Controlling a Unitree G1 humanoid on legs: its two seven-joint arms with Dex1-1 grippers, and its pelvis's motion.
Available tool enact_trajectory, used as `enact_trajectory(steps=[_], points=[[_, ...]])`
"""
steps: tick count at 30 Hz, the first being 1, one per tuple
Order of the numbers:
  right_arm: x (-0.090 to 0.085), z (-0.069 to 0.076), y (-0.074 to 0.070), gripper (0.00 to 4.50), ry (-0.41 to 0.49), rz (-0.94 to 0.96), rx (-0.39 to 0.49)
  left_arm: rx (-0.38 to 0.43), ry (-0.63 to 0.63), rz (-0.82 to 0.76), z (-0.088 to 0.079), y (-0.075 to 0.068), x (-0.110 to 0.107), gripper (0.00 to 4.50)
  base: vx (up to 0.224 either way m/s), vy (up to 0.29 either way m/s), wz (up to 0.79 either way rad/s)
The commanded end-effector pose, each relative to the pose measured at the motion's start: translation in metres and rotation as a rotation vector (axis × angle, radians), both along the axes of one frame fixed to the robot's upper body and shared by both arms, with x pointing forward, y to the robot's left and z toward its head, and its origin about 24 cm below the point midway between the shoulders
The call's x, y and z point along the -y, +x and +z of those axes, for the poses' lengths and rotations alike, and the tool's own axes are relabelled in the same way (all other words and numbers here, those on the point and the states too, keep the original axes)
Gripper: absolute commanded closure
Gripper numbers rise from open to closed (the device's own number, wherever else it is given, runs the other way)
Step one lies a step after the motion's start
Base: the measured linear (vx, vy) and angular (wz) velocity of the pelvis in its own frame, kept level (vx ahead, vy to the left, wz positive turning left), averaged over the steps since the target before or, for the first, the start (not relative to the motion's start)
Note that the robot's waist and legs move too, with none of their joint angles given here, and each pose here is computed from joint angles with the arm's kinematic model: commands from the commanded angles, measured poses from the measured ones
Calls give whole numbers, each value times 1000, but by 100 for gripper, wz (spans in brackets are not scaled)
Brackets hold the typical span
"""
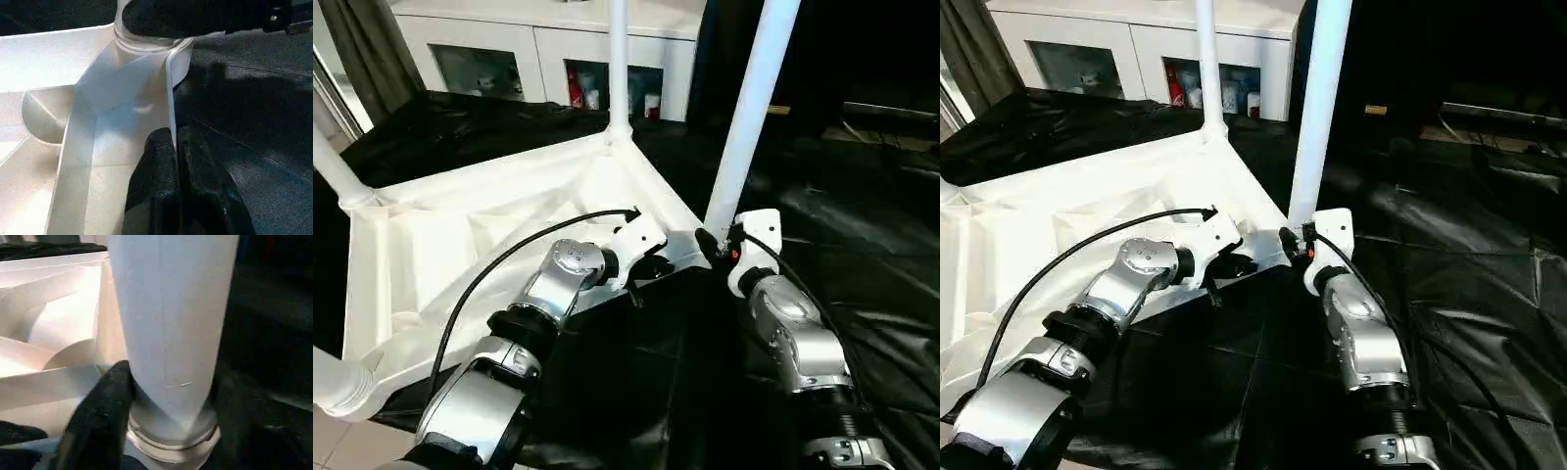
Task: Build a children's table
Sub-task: Rotate leg to tighten
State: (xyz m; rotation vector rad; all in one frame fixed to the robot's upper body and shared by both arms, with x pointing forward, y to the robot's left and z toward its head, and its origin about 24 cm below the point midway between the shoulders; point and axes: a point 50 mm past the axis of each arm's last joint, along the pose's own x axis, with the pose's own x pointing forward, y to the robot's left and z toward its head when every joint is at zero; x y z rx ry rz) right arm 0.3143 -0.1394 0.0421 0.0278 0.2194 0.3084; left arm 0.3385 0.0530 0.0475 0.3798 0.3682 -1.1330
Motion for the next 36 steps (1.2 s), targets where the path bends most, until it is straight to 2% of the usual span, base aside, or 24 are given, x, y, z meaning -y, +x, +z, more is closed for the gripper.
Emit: enact_trajectory(steps=[1, 2, 6, 9, 10, 11, 14, 19, 28, 29, 36], points=[[-19, -19, -10, 144, 2, 195, -98, -54, -43, -99, -13, -16, 18, 450, 0, 0, 0], [-7, -16, -12, 144, -37, 281, -92, -61, -33, -107, -13, -15, 9, 450, 0, 0, 0], [18, -6, -18, 144, -104, 459, -78, -76, -10, -146, -12, -14, -7, 450, 0, 0, 0], [31, 1, -21, 144, -97, 532, -75, -86, 1, -166, -11, -14, -16, 450, 0, 0, 0], [41, 9, -23, 144, -90, 584, -66, -91, 3, -195, -10, -15, -22, 450, 0, 0, 0], [41, 9, -23, 144, -90, 584, -66, -91, 3, -195, -10, -15, -22, 450, 0, 0, 0], [56, 24, -26, 144, -102, 722, -69, -116, 2, -265, -8, -19, -34, 450, 0, 0, 0], [55, 28, -28, 144, -93, 812, -82, -156, -21, -343, -6, -25, -39, 450, 0, 0, 0], [46, 27, -29, 144, -57, 895, -93, -184, -36, -374, -5, -30, -41, 450, 0, 0, 0], [45, 27, -29, 169, -55, 899, -95, -185, -36, -374, -5, -31, -41, 450, 0, 0, 0], [43, 24, -30, 226, -38, 931, -122, -191, -28, -363, -5, -32, -46, 450, 0, 0, 0]])
